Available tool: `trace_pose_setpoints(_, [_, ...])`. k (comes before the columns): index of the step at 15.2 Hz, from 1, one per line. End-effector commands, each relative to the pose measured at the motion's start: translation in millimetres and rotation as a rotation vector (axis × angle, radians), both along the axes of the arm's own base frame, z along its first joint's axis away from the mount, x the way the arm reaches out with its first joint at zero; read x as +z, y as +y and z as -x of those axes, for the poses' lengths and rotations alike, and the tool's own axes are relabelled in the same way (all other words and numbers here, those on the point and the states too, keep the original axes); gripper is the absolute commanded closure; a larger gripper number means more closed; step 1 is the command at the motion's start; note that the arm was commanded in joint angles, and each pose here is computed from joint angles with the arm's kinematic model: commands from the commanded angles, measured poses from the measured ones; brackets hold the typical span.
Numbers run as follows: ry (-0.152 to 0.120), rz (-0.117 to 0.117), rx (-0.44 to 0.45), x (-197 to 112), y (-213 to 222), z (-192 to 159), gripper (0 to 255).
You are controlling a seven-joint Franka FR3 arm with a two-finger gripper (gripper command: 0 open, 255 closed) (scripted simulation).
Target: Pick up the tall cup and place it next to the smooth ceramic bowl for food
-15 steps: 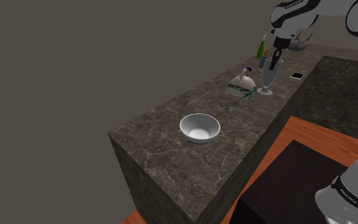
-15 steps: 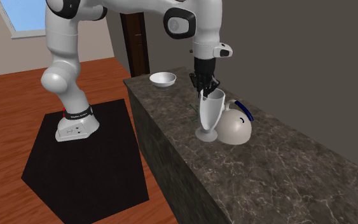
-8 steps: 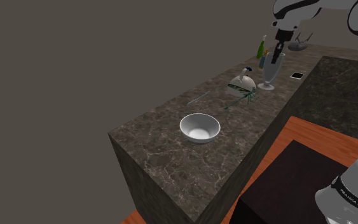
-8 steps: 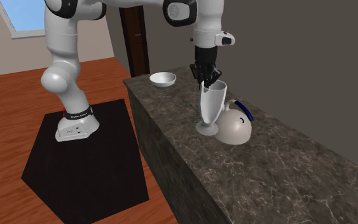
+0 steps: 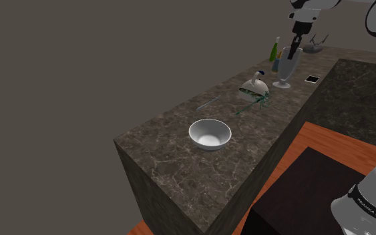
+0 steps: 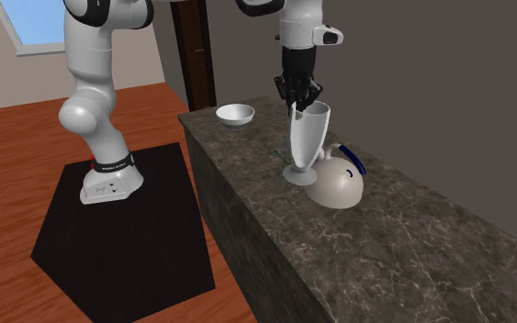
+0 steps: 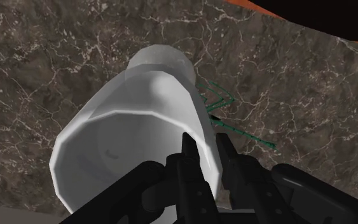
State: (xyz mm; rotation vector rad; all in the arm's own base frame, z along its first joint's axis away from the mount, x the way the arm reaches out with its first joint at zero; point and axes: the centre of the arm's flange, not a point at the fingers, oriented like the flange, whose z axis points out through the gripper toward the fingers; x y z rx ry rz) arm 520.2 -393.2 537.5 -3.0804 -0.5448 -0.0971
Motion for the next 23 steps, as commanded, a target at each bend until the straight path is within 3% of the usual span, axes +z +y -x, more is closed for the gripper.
trace_pose_setpoints(1, [-0.001, 0.000, 0.000, 12, 1, -1, 255])
trace_pose_setpoints(3, [-0.001, 0.000, 0.000, 23, 1, -1, 255])
trace_pose_setpoints(23, [-0.001, 0.000, 0.000, 23, 248, -95, 255])
